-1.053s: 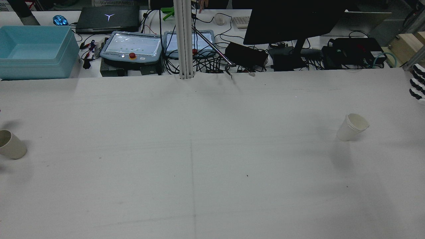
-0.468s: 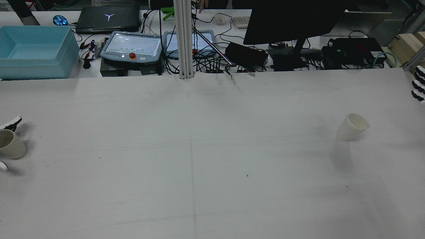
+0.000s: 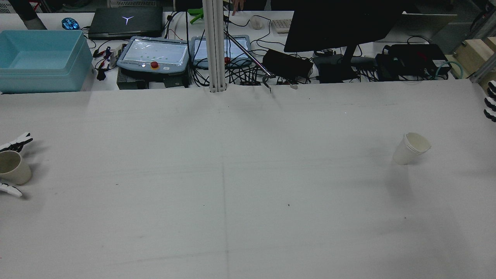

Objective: Pour water
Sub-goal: 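Close the left hand around the nearby white paper cup and lift it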

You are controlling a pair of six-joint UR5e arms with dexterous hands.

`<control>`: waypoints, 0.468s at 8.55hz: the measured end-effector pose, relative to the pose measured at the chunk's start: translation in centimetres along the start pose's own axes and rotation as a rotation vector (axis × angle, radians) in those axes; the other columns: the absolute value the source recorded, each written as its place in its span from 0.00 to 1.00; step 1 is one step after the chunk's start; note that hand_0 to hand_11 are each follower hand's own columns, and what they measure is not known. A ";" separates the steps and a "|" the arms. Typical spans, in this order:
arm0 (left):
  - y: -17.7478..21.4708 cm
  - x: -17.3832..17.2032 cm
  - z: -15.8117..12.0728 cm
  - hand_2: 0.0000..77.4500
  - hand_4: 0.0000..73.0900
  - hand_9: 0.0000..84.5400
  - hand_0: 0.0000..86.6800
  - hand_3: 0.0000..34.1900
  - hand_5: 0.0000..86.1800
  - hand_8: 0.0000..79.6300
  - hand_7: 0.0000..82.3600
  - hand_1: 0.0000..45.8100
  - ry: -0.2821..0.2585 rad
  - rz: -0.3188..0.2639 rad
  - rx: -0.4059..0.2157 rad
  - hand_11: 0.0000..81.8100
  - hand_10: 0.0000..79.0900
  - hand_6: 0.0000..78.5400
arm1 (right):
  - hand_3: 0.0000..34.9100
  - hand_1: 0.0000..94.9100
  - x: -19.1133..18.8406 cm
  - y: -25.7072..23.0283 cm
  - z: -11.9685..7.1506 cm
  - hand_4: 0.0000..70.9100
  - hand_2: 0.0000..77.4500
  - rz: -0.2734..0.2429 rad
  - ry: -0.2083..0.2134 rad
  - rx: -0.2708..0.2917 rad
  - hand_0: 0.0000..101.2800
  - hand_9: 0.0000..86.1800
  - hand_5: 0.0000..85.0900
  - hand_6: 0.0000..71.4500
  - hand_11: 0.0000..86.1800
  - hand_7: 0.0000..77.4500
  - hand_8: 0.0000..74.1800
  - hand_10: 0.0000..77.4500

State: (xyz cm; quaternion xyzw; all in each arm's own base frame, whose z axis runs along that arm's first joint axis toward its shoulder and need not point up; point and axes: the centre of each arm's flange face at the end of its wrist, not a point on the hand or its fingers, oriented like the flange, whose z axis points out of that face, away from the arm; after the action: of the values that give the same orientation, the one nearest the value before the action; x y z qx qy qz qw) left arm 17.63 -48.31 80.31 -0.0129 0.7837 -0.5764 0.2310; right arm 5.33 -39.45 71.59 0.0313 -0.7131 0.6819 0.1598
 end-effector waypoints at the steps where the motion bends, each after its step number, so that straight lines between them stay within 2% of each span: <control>1: 0.0 -0.1 0.0 0.01 0.27 0.01 0.96 0.00 0.26 0.01 0.05 0.71 0.007 -0.013 0.012 0.07 0.01 0.10 | 0.36 0.20 0.0 -0.2 -0.2 0.01 0.10 0.000 0.000 0.003 0.48 0.01 0.03 0.01 0.01 0.01 0.01 0.00; 2: 0.0 -0.3 -0.1 0.01 0.27 0.01 0.96 0.00 0.26 0.01 0.05 0.71 0.009 -0.020 0.022 0.07 0.01 0.10 | 0.36 0.20 0.0 -0.3 -0.3 0.01 0.10 0.000 0.001 0.006 0.48 0.01 0.03 0.01 0.01 0.01 0.01 0.00; 3: -0.1 -0.3 -0.1 0.02 0.27 0.01 0.93 0.00 0.44 0.01 0.09 0.79 0.009 -0.023 0.029 0.09 0.03 0.11 | 0.36 0.20 0.0 -0.4 -0.4 0.01 0.11 -0.001 0.000 0.008 0.48 0.01 0.03 0.01 0.01 0.01 0.01 0.00; 4: -0.1 -0.3 -0.1 0.02 0.35 0.01 0.92 0.00 0.57 0.02 0.12 0.79 0.009 -0.033 0.033 0.13 0.06 0.15 | 0.36 0.20 -0.1 -0.4 -0.5 0.01 0.11 0.000 -0.001 0.009 0.48 0.01 0.03 0.01 0.01 0.01 0.01 0.00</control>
State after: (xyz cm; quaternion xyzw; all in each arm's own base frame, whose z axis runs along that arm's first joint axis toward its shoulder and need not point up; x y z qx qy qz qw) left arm 17.85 -48.11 80.53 -0.0194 0.7748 -0.5931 0.2180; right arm 5.60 -39.01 71.95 0.0324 -0.7103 0.6849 0.1593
